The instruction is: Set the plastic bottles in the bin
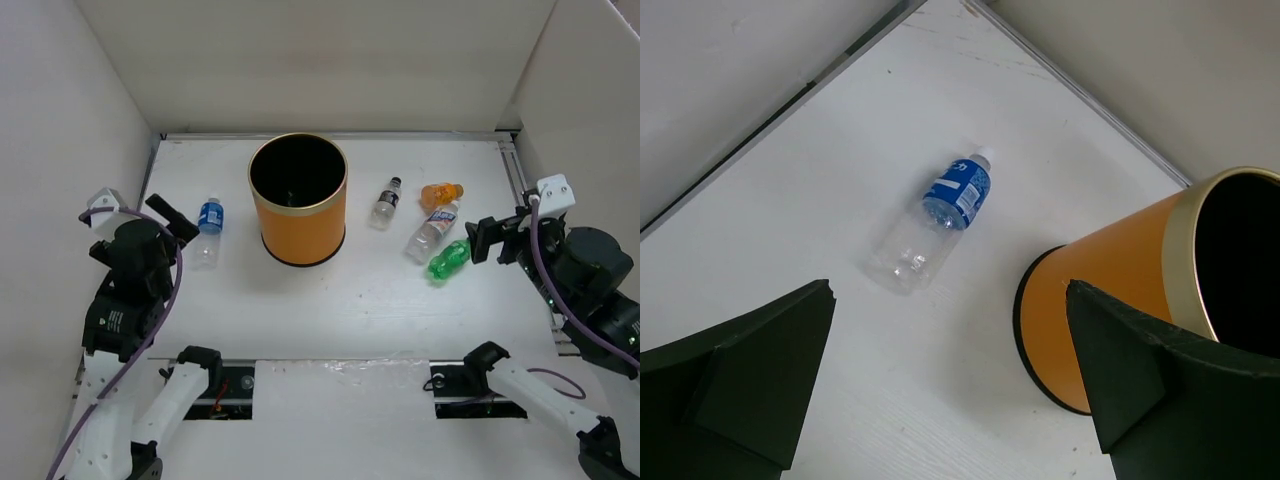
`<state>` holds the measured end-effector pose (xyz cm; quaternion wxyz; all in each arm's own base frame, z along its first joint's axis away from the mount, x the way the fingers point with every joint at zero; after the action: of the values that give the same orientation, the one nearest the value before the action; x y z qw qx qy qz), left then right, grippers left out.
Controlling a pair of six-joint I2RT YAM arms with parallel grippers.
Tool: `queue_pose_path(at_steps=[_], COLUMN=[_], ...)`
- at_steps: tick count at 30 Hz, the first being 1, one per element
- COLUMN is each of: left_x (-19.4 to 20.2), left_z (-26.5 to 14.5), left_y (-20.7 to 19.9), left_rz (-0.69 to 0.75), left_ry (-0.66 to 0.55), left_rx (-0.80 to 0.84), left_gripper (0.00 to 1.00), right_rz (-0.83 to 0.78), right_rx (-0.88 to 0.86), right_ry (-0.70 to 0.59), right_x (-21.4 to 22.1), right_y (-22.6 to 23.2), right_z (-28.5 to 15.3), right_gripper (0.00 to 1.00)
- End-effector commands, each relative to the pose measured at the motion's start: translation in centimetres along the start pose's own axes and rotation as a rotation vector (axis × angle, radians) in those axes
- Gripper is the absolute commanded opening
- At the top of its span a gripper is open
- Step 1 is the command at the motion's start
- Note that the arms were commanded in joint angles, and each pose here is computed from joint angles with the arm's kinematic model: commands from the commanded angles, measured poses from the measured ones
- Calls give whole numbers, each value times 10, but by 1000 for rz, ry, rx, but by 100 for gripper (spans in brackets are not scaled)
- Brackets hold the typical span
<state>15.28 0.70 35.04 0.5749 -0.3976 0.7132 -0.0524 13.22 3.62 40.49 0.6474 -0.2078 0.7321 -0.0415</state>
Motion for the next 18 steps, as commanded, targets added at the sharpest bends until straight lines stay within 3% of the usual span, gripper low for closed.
queue_pose_path(at_steps=[1, 9, 15, 17, 18], left_x=[-9, 5, 64, 70, 72], left_z=[-7, -9, 62, 77, 90], left_y=[2, 5, 2, 0, -7], left_rz=[-20, -66, 42, 29, 26], left_ry=[-40, 4, 192, 254, 310], left_rx=[6, 57, -183, -207, -142], left_gripper=[100, 100, 100, 100, 100], right_rz=[22, 14, 25, 24, 15], right_rx=[21, -54, -120, -146, -159], right_ry=[-59, -95, -175, -189, -206], right_x=[-12, -14, -25, -26, -27], right_y=[-7, 1, 8, 12, 14], right_z=[-11, -10, -10, -8, -5], right_gripper=[100, 100, 100, 100, 100])
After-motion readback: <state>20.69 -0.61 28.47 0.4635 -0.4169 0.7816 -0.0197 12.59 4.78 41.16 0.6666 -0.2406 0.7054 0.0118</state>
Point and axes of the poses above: each gripper's point midway between its finger pads, its own z axis out along the fingers, its own y axis along the line the jaws close on, x = y × z, the point moved 7 cm from there along -z, back along the fingers, and after that the axes turned 12 degrees about -z, right-handed, at the moved point
